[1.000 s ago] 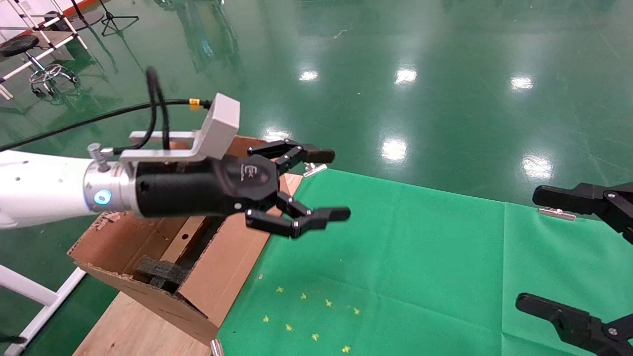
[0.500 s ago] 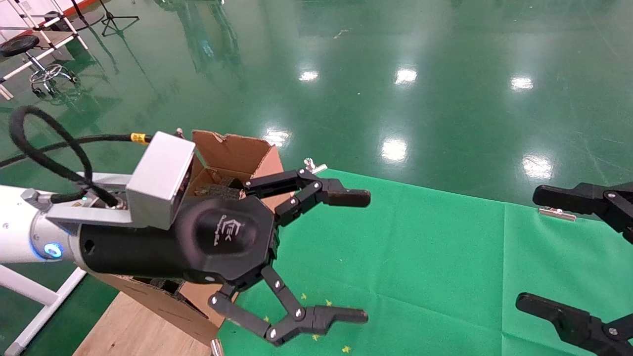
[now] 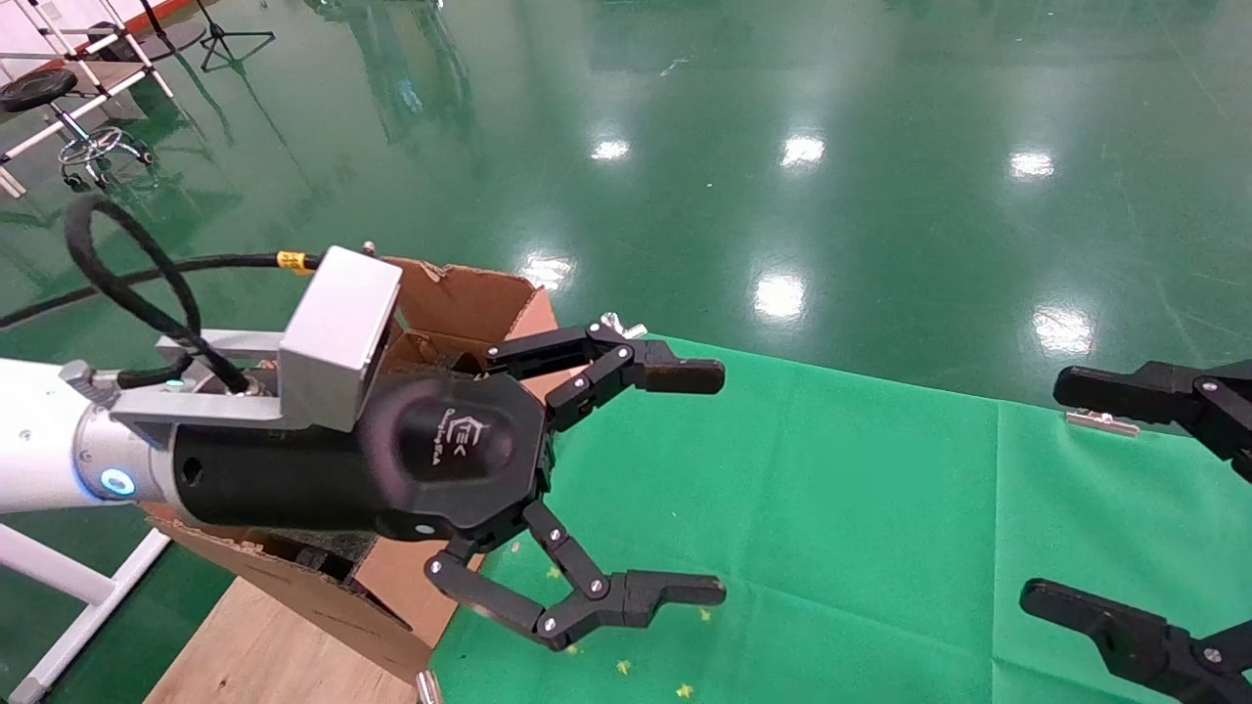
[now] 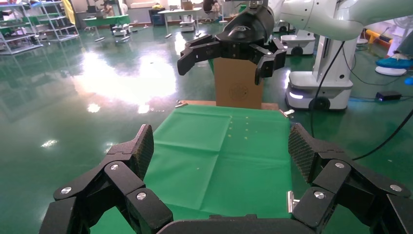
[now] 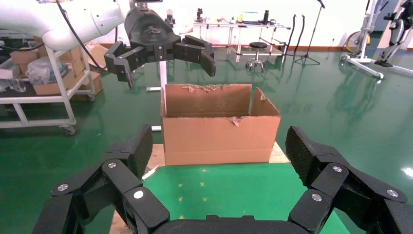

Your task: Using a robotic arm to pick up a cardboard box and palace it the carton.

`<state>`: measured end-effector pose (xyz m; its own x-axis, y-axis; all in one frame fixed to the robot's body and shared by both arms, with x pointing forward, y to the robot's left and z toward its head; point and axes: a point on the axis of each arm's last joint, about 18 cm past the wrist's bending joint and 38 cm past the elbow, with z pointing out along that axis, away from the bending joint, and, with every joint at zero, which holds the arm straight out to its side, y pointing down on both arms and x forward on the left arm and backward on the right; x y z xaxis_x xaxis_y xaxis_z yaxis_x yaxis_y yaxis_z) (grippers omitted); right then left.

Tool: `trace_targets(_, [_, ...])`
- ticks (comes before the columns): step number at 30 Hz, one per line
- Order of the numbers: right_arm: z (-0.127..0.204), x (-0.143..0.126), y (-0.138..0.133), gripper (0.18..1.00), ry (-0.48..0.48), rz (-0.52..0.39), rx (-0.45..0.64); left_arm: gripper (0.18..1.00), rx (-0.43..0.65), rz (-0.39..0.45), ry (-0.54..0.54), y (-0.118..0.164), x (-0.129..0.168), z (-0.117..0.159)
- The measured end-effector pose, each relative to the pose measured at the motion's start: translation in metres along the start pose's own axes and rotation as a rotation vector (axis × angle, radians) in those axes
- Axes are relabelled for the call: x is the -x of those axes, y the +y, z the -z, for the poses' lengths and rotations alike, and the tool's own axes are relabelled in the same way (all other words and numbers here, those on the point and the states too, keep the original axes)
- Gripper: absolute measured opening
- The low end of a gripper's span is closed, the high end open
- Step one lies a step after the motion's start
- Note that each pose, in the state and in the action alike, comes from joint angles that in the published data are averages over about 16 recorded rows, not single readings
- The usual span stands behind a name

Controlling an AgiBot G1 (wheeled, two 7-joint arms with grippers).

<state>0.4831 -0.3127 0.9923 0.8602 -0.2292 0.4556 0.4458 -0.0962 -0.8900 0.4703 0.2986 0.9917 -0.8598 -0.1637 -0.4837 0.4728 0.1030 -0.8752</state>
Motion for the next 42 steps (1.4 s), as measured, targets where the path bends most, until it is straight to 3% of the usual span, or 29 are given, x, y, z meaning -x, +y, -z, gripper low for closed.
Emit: trace_targets(42, [0.0000,0.0000,0.0000,1.001,0.000,0.000,0.000,1.000,0.011,0.009,-0.015,0.0025,0.0050,0.0005])
